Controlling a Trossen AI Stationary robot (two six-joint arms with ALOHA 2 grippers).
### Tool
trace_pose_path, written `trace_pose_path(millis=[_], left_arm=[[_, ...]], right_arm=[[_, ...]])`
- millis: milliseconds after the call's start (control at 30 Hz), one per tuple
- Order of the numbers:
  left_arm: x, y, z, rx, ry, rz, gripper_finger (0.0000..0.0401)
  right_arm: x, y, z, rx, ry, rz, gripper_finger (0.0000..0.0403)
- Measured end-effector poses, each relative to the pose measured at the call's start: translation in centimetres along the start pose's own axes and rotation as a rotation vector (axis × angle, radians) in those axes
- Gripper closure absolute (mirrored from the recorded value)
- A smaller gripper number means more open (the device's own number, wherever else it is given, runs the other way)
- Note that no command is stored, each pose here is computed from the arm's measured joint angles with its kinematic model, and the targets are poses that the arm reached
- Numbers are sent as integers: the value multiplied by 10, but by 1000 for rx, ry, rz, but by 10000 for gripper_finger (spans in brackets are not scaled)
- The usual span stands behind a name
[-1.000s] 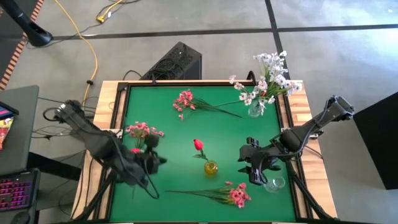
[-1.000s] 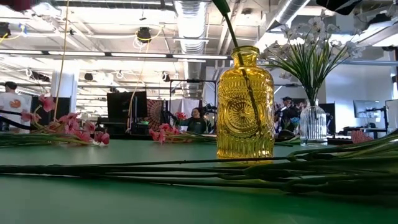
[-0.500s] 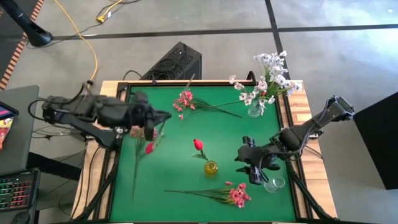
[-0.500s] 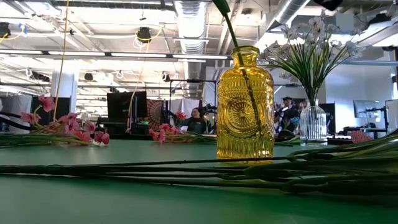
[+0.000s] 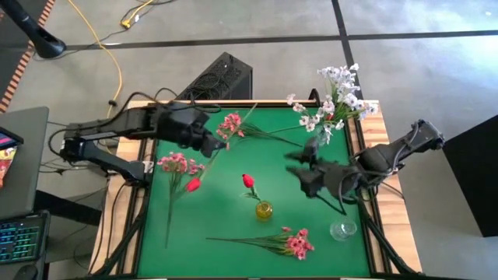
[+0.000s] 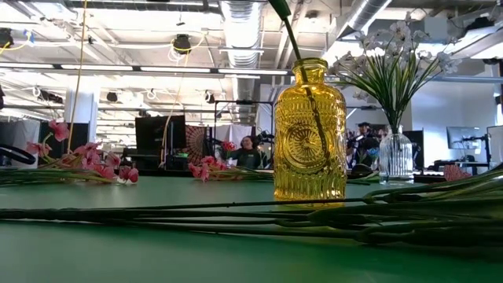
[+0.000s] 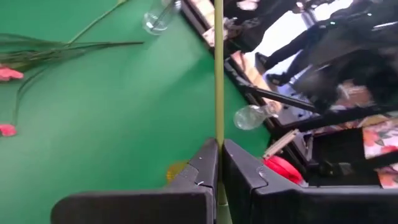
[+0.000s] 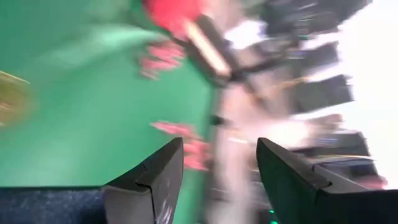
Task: Sort flowers into vase by color
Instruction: Put the bottom red tulip into the yellow vase
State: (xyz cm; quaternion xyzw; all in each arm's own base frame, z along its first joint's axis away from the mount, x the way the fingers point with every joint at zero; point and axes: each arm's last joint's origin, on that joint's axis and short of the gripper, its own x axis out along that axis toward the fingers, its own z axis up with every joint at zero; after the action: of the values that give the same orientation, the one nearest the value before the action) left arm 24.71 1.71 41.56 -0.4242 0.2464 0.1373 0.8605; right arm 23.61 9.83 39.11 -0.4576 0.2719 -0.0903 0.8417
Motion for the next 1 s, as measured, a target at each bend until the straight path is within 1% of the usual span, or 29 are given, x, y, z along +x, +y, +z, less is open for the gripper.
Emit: trace_pose_path(millis=[67, 133, 267, 400, 500, 633, 800, 933, 1000], left_arm=[[11, 2, 4, -9, 5, 9, 401], [23, 1, 6, -2, 11, -7, 401], [47, -5, 10, 7, 15, -74, 401], [66, -7, 12, 10, 34, -116, 401], [75, -6, 11, 8, 53, -110, 401], [75, -5, 13, 7, 44, -108, 401], [71, -2, 18, 10, 46, -126, 401], [71, -1, 18, 9, 62, -132, 401], [71, -1, 18, 16, 63, -131, 401]], right_arm=[[4, -12, -1, -89, 39, -87, 175], [12, -23, -3, -136, 62, -144, 175], [27, -43, -11, -192, 88, -189, 175], [39, -54, -21, -231, 96, -177, 175], [44, -58, -25, -227, 65, -149, 175], [53, -58, -27, -251, 60, -126, 178], [73, -47, -23, -288, 52, -68, 195], [92, -39, -18, -358, 67, -62, 210], [98, -37, -16, -368, 73, -83, 217]])
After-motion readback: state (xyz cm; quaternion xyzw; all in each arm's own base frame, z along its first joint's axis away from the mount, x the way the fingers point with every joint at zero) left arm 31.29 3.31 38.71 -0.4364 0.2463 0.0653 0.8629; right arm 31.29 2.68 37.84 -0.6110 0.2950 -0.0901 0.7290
